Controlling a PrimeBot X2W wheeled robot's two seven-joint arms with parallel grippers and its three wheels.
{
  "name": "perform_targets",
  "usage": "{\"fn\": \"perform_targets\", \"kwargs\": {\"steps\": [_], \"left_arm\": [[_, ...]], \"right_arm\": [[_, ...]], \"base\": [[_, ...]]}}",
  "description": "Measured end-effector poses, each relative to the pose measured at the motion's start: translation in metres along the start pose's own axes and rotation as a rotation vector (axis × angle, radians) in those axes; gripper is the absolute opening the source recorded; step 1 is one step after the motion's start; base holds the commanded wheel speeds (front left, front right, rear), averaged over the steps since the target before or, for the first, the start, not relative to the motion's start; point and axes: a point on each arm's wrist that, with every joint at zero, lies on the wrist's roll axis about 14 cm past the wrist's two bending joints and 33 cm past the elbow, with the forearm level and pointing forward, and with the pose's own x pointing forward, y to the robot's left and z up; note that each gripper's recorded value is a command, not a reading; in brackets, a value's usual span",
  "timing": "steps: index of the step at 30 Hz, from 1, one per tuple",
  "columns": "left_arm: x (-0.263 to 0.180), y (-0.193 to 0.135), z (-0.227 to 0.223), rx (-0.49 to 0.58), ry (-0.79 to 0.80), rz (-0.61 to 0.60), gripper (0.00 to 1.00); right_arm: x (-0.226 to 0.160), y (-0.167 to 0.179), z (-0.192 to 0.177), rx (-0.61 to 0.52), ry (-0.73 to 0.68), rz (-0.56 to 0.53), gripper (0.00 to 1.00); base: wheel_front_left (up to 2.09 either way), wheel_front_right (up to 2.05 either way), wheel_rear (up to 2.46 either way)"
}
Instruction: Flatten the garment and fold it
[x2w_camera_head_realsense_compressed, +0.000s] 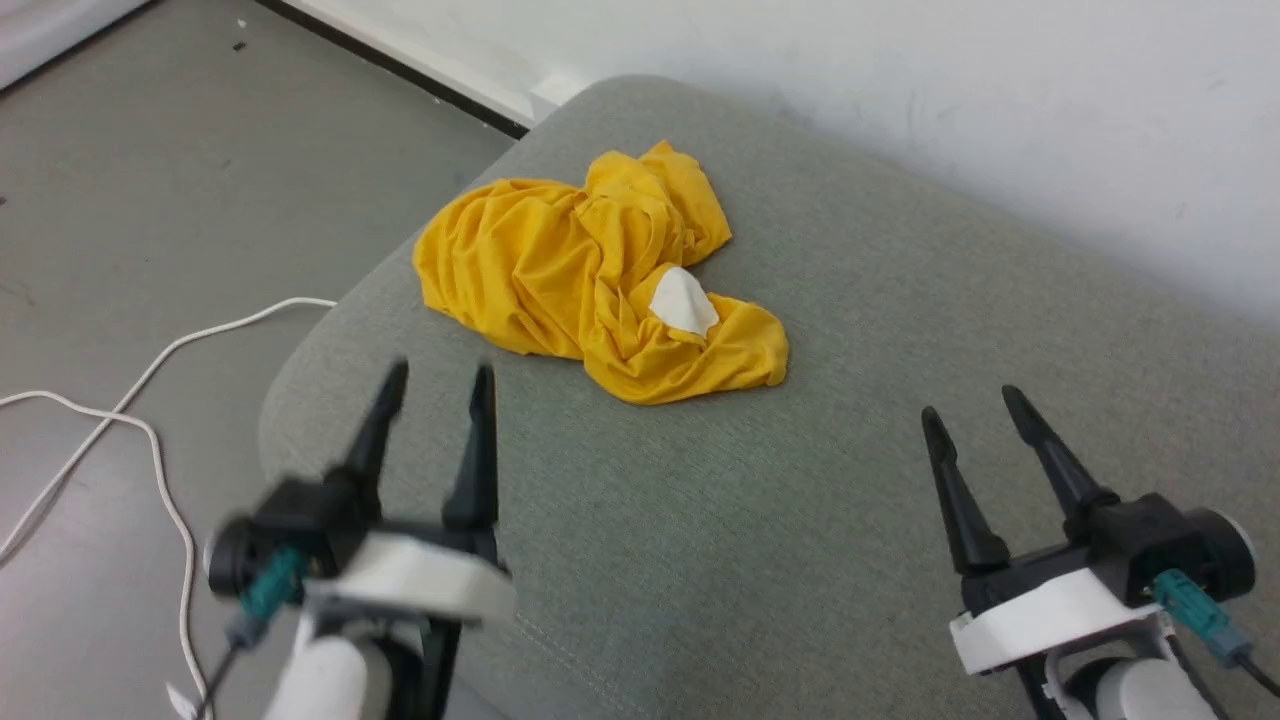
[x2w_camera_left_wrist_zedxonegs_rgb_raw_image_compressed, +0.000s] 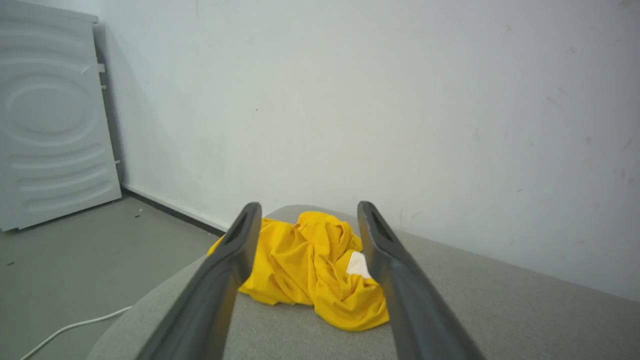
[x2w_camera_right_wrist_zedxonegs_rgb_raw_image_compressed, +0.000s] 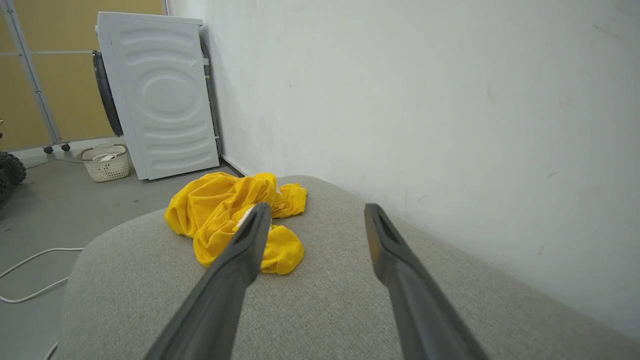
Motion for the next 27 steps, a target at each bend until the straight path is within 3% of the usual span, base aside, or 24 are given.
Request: {"fn": "perform_targets", "kwargs": {"steps": [7,12,20,27], "left_arm": [[0.070,-0.009,0.062,0.175,-0.089,-0.068,1.00],[0.116,-0.025,0.068,0.240,-0.041,-0.099,1.00],[0.173,-0.041,-0.006,0.291,0.299,-0.179,1.00],[0.195,-0.035,-0.081,0.306,0.616,-0.161,1.00]], "right_arm": [[-0.001,-0.026,-0.004,-0.012,0.017,-0.022,1.00],[0.002,-0.043,0.001,-0.024,0.010,-0.019,1.00],[0.008,-0.075,0.005,-0.047,-0.002,-0.020,1.00],[-0.003,-0.108,-0.006,-0.048,0.032,-0.076,1.00]], "base": [[0.00,0.00,0.00],[0.00,0.00,0.00],[0.00,0.00,0.00],[0.00,0.00,0.00]]}}
